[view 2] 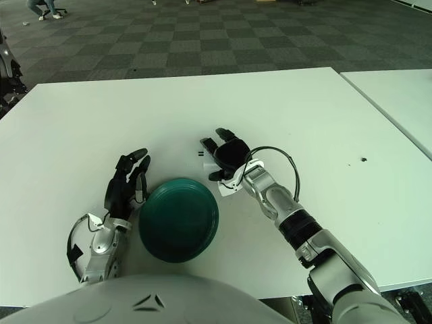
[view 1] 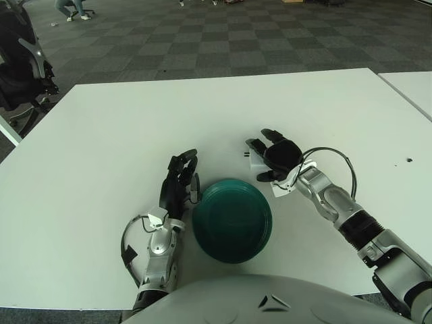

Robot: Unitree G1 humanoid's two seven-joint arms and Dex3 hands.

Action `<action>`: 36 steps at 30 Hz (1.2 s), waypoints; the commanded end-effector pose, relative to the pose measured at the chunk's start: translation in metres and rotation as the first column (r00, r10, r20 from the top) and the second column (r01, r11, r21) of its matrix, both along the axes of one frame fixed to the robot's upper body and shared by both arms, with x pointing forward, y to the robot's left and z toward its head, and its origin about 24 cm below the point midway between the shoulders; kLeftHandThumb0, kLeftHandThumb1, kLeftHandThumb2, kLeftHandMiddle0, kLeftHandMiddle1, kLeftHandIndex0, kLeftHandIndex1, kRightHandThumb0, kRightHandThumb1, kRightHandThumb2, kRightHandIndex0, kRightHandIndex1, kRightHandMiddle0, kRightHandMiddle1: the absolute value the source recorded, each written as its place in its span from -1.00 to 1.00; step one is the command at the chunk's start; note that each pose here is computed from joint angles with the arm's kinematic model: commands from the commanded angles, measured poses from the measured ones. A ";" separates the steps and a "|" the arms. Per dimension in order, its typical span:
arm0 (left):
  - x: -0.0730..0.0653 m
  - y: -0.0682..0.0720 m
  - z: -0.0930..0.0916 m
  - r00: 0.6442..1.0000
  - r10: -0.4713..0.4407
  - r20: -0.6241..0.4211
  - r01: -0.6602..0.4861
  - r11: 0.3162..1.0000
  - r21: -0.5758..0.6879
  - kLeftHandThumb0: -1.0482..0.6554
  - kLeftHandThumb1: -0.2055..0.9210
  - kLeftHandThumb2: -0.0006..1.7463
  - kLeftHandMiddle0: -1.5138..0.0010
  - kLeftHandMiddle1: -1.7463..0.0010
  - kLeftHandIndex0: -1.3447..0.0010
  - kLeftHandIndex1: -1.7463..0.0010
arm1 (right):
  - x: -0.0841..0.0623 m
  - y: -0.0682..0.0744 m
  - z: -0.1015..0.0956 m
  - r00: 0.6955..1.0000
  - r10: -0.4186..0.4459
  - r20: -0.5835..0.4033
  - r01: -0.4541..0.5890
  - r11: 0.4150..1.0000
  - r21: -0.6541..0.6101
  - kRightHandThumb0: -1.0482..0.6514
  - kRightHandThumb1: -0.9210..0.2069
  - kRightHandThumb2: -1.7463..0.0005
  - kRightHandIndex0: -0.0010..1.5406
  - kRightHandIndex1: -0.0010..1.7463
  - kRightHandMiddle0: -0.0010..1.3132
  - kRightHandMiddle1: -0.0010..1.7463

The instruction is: Put the charger into the plate.

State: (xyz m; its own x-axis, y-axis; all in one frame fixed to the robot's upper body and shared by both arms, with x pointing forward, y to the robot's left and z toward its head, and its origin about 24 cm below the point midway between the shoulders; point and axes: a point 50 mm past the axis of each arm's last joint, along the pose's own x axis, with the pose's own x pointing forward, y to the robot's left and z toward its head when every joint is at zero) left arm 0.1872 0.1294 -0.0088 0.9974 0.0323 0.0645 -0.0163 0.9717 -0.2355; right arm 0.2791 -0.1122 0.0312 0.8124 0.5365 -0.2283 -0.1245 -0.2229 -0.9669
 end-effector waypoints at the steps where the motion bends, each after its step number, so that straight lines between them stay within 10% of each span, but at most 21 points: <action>1: -0.023 -0.015 -0.028 0.987 0.007 -0.160 -0.024 0.995 -0.100 -0.78 1.00 -0.01 0.34 0.97 0.88 -0.06 | 0.006 -0.005 0.003 1.000 -0.024 -0.009 0.023 0.999 -0.040 -0.81 -1.00 0.16 -0.91 -1.00 -1.00 -0.68; 36: -0.025 -0.020 -0.025 0.988 0.022 -0.156 -0.032 0.998 -0.062 -0.71 1.00 0.01 0.40 1.00 0.90 -0.02 | 0.055 -0.007 -0.013 0.936 -0.188 -0.297 0.174 0.982 -0.073 -0.82 -1.00 0.35 -0.79 -0.97 -1.00 -0.71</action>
State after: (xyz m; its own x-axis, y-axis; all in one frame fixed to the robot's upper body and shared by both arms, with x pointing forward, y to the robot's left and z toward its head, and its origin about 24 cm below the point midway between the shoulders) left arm 0.1861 0.1254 -0.0079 0.9974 0.0359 0.0625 -0.0206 0.9728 -0.2309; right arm 0.3359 -0.1195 0.0262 0.8146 0.3883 -0.4309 -0.3843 -0.1952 -0.9023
